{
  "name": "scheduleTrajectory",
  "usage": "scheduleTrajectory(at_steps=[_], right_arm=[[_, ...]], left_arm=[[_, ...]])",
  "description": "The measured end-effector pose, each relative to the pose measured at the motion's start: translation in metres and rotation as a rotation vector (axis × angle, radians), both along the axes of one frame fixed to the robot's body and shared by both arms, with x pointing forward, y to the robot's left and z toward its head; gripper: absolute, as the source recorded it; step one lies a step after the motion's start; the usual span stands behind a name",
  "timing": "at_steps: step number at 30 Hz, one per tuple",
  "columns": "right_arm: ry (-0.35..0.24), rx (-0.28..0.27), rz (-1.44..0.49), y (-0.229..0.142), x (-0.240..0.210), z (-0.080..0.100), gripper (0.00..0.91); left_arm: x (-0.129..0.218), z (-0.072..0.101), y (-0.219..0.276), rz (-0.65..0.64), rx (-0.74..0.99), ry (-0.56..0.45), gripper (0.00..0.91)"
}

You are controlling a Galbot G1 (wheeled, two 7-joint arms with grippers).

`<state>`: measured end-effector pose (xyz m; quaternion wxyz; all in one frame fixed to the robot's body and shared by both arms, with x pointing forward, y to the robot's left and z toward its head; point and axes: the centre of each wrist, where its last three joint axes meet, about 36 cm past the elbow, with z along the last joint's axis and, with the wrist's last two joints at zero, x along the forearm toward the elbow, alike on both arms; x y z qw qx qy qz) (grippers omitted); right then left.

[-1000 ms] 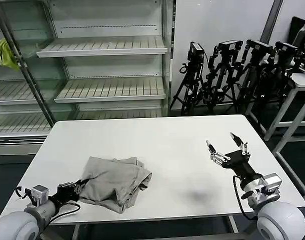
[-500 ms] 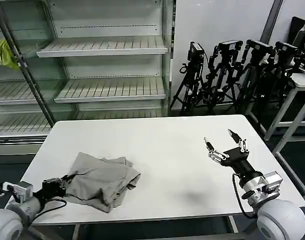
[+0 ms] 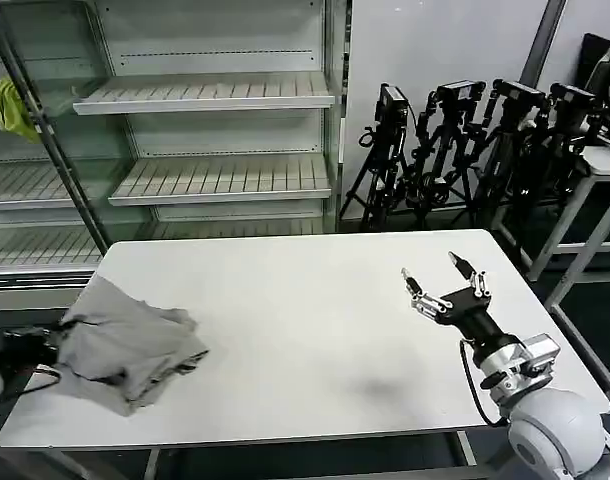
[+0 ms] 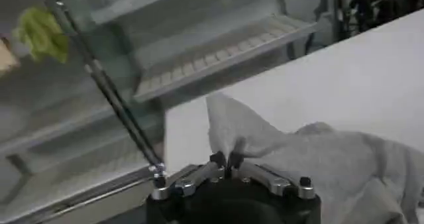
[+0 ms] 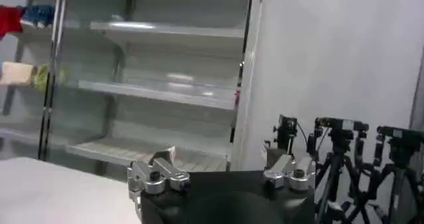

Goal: Fold and organize the clothes.

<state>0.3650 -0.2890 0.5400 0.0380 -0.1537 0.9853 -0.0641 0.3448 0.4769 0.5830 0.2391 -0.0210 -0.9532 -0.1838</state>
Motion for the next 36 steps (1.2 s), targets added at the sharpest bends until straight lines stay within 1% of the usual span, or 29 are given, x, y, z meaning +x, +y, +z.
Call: scheduleTrajectory(at_steps=[7, 10, 11, 14, 18, 22, 25, 30, 32, 36], right_arm=[[0.003, 0.009, 0.003, 0.0, 0.003, -0.003, 0.907], [0.003, 0.012, 0.001, -0.001, 0.002, -0.003, 0.907], [0.003, 0.013, 0.0, -0.001, 0.002, -0.004, 0.907], [0.002, 0.016, -0.005, -0.002, 0.001, -0.004, 0.907], [0.007, 0.014, -0.014, -0.004, -0.002, -0.005, 0.907], [0.015, 0.015, -0.026, -0.006, -0.004, -0.008, 0.907], [0.028, 0.012, -0.035, -0.007, -0.006, -0.013, 0.907], [0.044, 0.005, -0.052, -0.009, -0.009, -0.018, 0.907], [0.048, 0.001, -0.058, -0.01, -0.01, -0.019, 0.907], [0.057, -0.001, -0.072, -0.012, -0.011, -0.023, 0.907]], left_arm=[[0.002, 0.043, 0.019, 0.024, 0.118, -0.074, 0.05], [0.004, 0.059, 0.024, 0.027, 0.175, -0.108, 0.05], [0.004, 0.063, 0.025, 0.027, 0.193, -0.117, 0.04], [0.005, 0.07, 0.025, 0.022, 0.243, -0.14, 0.05], [0.005, 0.075, 0.02, 0.012, 0.3, -0.16, 0.05], [0.001, 0.061, 0.005, -0.024, 0.312, -0.141, 0.05], [-0.003, 0.042, -0.013, -0.063, 0.297, -0.121, 0.05], [-0.01, 0.005, -0.045, -0.14, 0.248, -0.071, 0.05], [-0.011, -0.006, -0.057, -0.172, 0.229, -0.055, 0.05], [-0.011, -0.021, -0.078, -0.224, 0.193, -0.032, 0.05]])
